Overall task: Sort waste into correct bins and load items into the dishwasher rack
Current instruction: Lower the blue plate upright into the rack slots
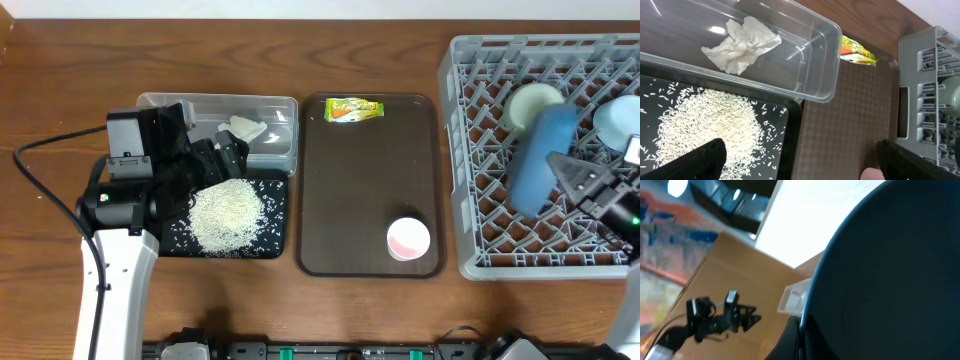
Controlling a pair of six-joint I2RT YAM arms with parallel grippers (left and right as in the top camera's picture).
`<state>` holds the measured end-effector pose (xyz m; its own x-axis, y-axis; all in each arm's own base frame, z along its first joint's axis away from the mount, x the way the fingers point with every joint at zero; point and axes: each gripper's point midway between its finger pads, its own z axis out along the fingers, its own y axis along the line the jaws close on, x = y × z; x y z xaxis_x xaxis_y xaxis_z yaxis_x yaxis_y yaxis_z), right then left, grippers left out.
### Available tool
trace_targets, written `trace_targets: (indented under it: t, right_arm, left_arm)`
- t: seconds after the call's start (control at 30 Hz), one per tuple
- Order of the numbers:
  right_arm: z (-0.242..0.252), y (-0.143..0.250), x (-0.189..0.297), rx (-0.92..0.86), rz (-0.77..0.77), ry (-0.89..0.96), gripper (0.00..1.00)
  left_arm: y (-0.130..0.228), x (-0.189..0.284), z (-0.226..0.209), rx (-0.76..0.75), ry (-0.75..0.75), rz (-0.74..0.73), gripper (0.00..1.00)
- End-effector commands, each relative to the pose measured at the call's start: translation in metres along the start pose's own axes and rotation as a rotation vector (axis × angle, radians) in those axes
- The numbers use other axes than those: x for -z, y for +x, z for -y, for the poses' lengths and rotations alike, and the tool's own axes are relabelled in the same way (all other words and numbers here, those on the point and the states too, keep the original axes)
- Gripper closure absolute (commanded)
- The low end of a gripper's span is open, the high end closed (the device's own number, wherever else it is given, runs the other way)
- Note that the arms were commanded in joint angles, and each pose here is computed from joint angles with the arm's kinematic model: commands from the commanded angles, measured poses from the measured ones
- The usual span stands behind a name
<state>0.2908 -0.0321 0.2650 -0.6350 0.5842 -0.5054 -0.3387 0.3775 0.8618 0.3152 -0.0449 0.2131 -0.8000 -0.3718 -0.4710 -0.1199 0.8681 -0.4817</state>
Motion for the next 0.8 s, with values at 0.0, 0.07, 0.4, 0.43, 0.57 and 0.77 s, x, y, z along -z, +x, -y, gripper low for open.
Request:
trace_targets:
  t: [0.0,0.07,0.4,0.43,0.57,0.77]
  right_arm:
    - [-0.011,0.013,-0.015,-0.016,-0.065,-0.074,0.99]
    - [-0.013,0.016,-0.02,-0.025,-0.085,-0.085,0.99]
    - [0.001,0.013,-0.017,-0.011,-0.061,-0.025,0.99]
    - [0.004,0.015,-0.016,-0.02,-0.059,-0.024,0.99]
    - [0.023,0.02,-0.013,-0.074,-0.048,-0.017,0.99]
    - [0.048,0.015,0.002,-0.179,0.008,-0.032,0.99]
  left_arm:
    - [-0.003,0.001,0.003,-0.003,0.011,0.002,0.02]
    - [-0.003,0.001,0.003,-0.003,0.011,0.002,0.02]
    - [-0.003,0.001,0.003,-0.003,0.011,0.002,0.02]
    - [-0.003,0.001,0.003,-0.003,0.011,0.002,0.02]
    - [-0.003,0.001,0.003,-0.003,0.011,0.002,0.02]
    - [-0.003,0.001,0.003,-0.003,0.011,0.002,0.02]
